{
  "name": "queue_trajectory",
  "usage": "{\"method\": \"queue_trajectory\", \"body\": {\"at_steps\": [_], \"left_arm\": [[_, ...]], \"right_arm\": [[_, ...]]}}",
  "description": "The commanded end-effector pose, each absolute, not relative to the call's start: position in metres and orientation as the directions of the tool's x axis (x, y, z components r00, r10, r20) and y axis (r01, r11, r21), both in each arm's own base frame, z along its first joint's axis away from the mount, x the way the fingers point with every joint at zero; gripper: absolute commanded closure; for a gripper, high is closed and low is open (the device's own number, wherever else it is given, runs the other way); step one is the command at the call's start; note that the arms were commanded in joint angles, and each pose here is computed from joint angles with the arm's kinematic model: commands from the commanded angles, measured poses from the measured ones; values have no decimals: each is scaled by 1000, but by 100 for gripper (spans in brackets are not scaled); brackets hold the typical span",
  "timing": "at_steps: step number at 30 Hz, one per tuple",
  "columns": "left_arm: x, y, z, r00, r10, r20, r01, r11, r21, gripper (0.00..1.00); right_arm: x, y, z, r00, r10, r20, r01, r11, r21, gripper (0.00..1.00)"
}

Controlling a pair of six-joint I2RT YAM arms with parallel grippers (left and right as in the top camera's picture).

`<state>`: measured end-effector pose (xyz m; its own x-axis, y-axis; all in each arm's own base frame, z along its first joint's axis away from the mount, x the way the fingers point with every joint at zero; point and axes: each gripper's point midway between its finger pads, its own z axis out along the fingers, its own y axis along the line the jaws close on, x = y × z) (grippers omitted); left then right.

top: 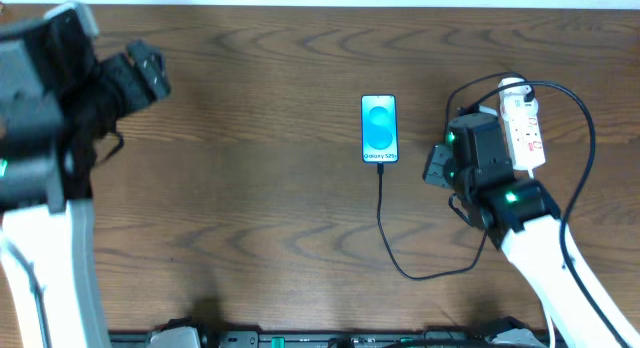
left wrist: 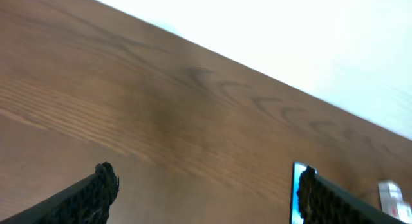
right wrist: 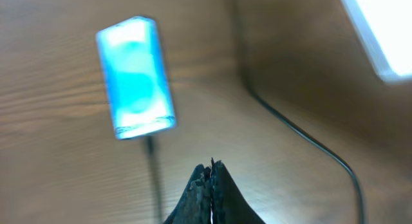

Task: Plug charger to phone and switch on socket
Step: 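Open the left gripper, release the phone and retract the left arm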

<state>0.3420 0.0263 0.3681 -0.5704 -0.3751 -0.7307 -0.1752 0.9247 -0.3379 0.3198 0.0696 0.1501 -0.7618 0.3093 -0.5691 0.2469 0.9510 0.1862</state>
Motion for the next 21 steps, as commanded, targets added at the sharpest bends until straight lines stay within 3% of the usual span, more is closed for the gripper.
{"method": "queue_trajectory", "body": {"at_steps": [1, 7, 11, 14, 17, 21], "left_arm": [[294, 8, 386, -557, -255, -790, -47, 960, -277, 9], [220, 8, 392, -424, -231, -876, -82, 973, -217, 10], [190, 31, 363, -431, -235, -871, -229, 962, -146, 10], [176, 33, 338, -521, -251, -816, -268, 956, -123, 10], [141, 27, 298, -682, -281, -675, -292, 951, -101, 9], [120, 23, 280, -753, -294, -588, -302, 949, -88, 10]], "right_arm": [[330, 24, 157, -681, 496, -538, 477, 859, 189, 99], [339, -63, 171, -588, 680, -438, 680, 708, 187, 99], [355, -102, 163, -534, 745, -399, 748, 637, 187, 99], [373, -134, 146, -503, 786, -361, 798, 582, 157, 99], [397, -152, 117, -508, 807, -302, 821, 559, 113, 99], [414, -158, 100, -512, 812, -279, 826, 555, 99, 99]]}}
